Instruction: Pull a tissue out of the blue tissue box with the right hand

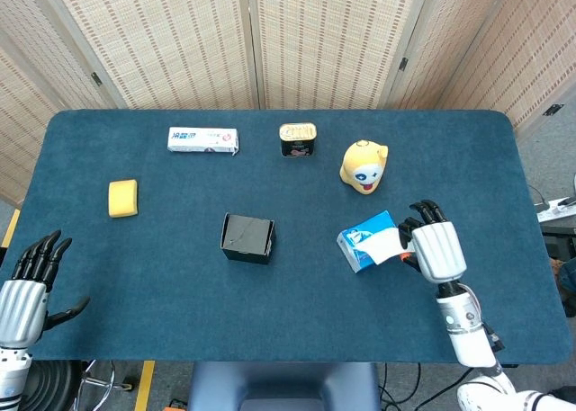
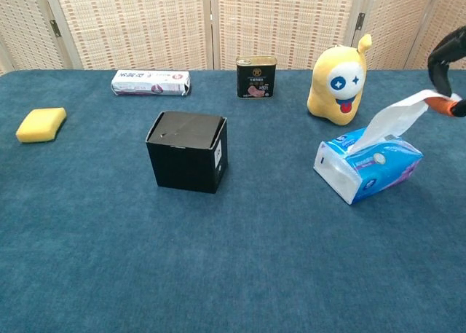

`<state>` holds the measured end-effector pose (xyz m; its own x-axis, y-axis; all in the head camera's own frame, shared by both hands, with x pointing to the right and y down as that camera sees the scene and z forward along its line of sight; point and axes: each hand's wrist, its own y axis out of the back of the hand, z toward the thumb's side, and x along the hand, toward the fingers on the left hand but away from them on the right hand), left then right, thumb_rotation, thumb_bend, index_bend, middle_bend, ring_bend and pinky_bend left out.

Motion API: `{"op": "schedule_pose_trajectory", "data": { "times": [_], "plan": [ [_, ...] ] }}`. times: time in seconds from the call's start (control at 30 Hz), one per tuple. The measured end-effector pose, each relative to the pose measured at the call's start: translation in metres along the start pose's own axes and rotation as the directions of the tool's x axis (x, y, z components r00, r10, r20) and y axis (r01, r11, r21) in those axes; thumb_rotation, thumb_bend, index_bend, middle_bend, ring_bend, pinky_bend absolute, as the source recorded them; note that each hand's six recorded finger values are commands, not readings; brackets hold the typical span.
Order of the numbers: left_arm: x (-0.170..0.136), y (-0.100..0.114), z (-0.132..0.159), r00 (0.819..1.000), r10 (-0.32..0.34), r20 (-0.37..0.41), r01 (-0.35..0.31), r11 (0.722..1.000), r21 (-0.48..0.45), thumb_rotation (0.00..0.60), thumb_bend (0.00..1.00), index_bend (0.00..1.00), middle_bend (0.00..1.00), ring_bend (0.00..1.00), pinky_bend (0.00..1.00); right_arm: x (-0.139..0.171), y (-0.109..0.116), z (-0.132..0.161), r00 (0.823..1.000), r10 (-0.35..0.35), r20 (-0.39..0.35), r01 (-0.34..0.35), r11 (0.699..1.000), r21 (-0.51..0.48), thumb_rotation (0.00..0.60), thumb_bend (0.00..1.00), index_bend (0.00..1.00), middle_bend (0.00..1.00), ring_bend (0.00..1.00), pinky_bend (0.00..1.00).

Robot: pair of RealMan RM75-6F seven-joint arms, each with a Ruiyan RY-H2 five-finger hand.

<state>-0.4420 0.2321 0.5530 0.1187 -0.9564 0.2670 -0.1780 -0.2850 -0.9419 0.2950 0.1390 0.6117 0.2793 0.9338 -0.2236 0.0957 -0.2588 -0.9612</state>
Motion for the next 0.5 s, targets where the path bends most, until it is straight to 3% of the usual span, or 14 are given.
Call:
{"op": "schedule_pose_trajectory", "data": {
  "times": [0.23,0.4,0.5],
  "plan": [
    [0.0,0.0,0.001,1.0,-0.001,0.003,0.001,1.0,0.004,0.6,0.22,0.0,0.0,0.0,0.14,0.046,0.051,0.004,0.987,-0.141,-0.078,0.135,0.988,-0.076,0.6,0.36,0.76,0.64,0.26,0.23],
    [-0.001,0.0,0.001,1.0,-0.001,0.001,0.001,1.0,0.005,0.6,0.22,0.0,0.0,0.0,0.14,0.092,0.051,-0.001,0.99,-0.104,-0.101,0.094,0.991,-0.091,0.6,0.36,0.76,0.64,0.26,0.23],
    [-0.001,0.0,0.001,1.0,-0.002,0.003,0.002,1.0,0.007,0.6,0.22,0.0,0.0,0.0,0.14,0.102,0.043,-0.01,0.994,-0.063,-0.093,0.055,0.995,-0.081,0.6,0.36,0.76,0.63,0.26,0.23]
  ]
}}
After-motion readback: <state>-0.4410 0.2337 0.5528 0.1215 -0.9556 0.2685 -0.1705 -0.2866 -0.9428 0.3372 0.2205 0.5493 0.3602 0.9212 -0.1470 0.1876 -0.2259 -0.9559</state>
